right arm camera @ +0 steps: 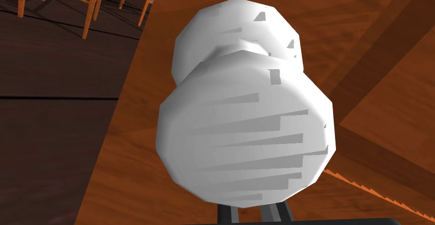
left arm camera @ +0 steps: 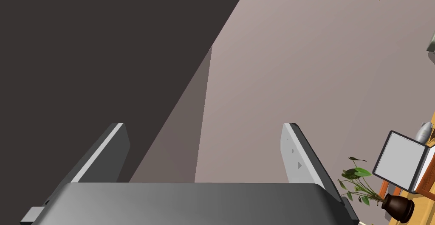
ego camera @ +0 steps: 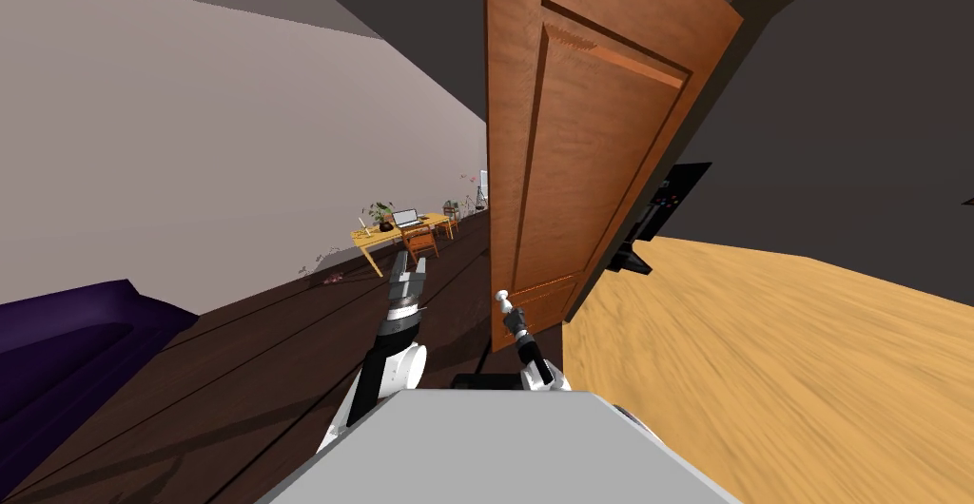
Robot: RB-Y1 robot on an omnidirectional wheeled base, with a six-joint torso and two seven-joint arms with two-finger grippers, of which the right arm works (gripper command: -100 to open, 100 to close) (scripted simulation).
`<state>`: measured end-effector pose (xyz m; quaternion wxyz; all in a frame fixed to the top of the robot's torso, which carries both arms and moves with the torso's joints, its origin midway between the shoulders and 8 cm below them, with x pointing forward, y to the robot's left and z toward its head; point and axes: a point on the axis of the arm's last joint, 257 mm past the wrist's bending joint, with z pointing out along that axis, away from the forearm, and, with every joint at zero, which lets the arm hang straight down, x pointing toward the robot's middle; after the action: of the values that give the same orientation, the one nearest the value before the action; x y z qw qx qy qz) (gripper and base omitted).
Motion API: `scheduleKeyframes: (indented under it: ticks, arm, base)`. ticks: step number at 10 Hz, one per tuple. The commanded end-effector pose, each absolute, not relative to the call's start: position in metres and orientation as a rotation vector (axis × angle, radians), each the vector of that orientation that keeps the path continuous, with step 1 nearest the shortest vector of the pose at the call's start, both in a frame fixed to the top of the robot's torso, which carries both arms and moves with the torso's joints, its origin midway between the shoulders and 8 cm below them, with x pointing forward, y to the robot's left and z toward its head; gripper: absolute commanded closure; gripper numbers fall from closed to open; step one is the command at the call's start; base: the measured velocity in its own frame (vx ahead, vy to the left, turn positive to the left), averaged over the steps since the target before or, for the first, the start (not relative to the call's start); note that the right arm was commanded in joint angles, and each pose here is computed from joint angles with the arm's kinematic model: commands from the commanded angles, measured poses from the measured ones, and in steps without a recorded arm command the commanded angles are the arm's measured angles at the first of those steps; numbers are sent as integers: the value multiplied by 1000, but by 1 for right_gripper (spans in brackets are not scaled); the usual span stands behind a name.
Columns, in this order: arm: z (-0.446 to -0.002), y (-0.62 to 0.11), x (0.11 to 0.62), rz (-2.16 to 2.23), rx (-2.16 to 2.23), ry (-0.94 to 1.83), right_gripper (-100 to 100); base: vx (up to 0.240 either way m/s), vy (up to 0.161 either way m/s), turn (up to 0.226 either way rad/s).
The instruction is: Push the door open
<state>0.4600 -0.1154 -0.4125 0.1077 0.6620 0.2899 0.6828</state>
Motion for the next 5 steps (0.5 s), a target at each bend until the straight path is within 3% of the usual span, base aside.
scheduleKeyframes:
  ticks: [1,5]
  arm:
    - [-391,-107,470,2087,1914,810,100]
    - [-391,-105,470,2110,1948,777,100]
  base:
    - [26,16,-28]
    - [18,15,-14]
